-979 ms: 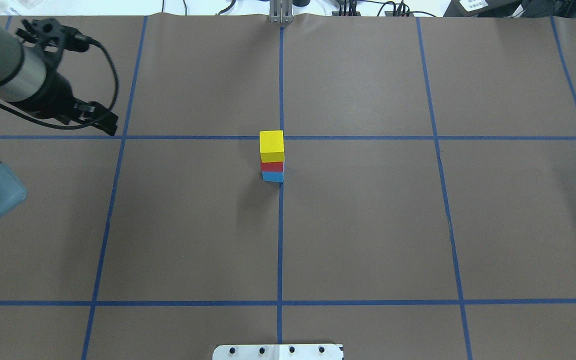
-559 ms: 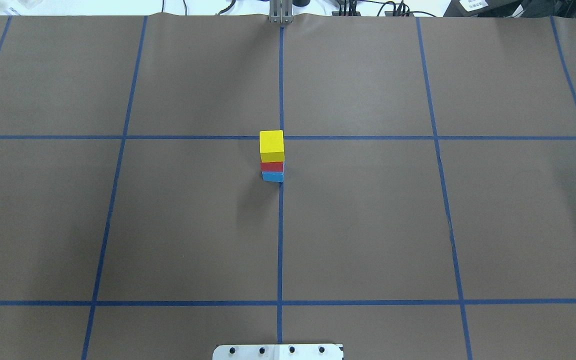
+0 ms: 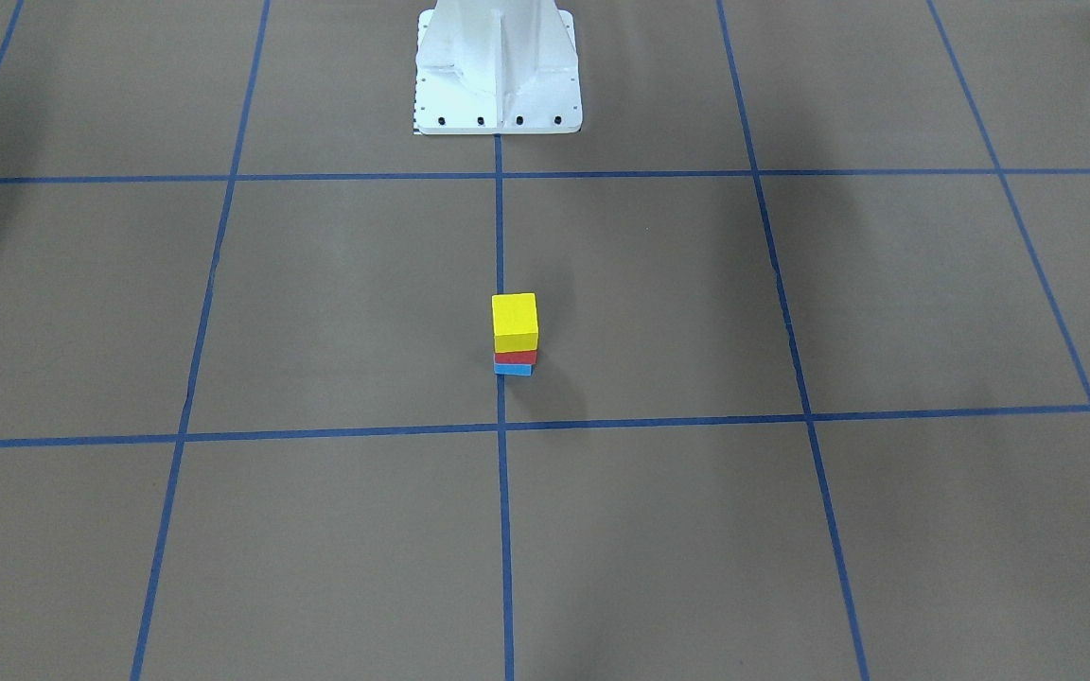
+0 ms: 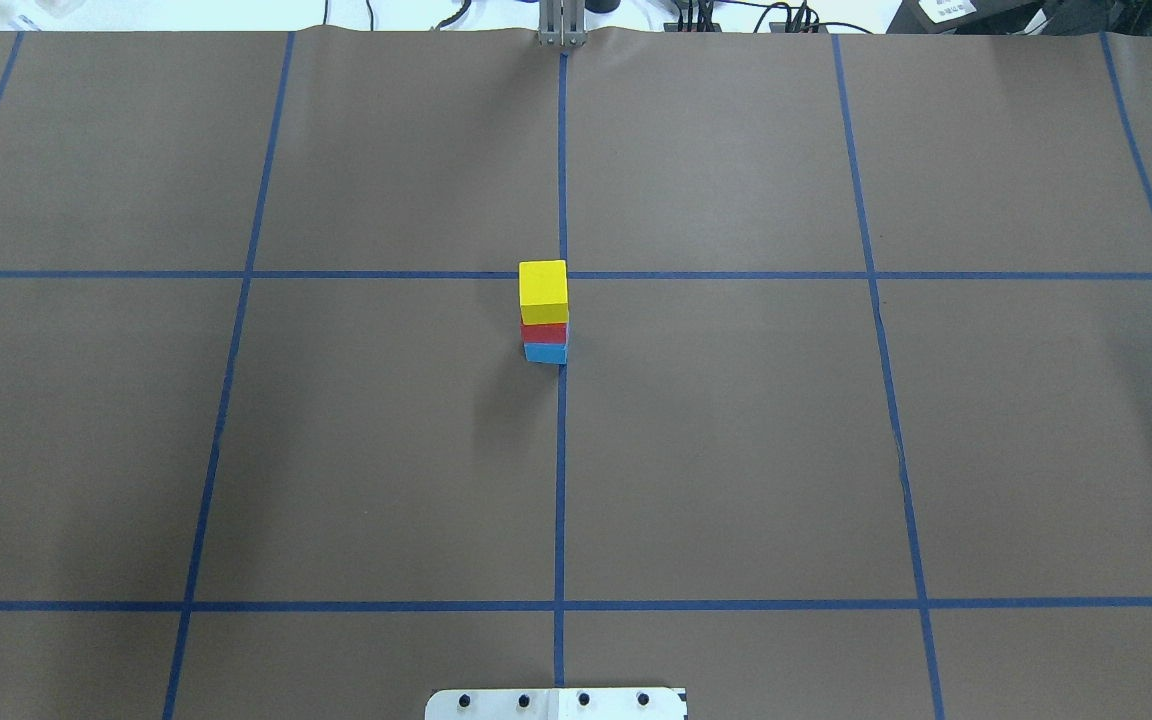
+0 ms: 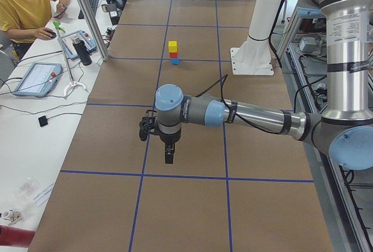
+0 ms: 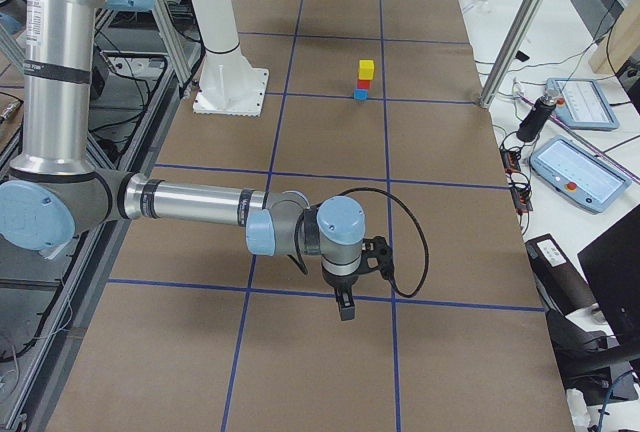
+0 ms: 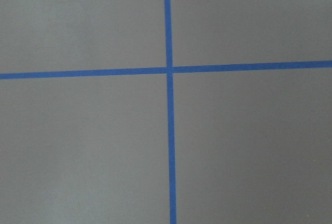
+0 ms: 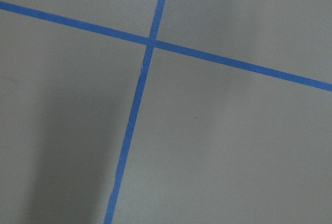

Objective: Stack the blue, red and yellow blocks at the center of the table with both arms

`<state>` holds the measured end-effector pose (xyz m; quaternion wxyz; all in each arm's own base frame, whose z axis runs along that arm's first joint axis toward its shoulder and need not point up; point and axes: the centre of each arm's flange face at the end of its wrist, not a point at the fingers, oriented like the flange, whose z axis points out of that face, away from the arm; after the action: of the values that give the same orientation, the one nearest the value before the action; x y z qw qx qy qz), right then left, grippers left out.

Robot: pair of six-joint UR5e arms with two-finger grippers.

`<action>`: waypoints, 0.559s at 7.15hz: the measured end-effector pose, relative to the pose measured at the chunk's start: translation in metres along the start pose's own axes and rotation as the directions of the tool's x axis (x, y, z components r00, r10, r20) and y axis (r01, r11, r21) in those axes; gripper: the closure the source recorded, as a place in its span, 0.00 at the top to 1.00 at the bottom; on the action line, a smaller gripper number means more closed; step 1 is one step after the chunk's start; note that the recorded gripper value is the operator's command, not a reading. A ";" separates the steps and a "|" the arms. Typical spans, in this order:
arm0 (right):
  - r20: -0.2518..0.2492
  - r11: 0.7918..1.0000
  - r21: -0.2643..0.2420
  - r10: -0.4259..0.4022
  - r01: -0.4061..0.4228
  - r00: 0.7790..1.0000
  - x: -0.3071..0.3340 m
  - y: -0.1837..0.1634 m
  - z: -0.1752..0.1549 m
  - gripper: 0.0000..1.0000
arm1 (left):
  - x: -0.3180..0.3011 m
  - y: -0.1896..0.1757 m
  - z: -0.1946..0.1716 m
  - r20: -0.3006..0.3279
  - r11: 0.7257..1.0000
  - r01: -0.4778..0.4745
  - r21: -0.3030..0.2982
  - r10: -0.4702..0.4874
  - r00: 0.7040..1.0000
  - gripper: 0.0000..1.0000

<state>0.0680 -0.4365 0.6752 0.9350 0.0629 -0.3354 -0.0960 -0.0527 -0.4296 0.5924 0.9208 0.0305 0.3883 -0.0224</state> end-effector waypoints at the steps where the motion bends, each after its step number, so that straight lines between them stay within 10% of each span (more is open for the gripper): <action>1: 0.001 1.000 0.000 0.000 0.000 1.000 0.000 0.000 0.000 1.00 | -0.015 0.018 -0.001 -0.072 1.000 -0.011 0.009 0.012 0.997 1.00; 4: 0.004 1.000 0.000 0.001 -0.001 1.000 0.000 0.001 0.000 1.00 | -0.032 0.031 0.009 -0.106 1.000 -0.010 -0.002 0.010 0.994 1.00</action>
<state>0.0677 -0.4356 0.6756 0.9344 0.0622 -0.3374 -0.0956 -0.0665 -0.3984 0.6229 0.8991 0.0323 0.4363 -0.0157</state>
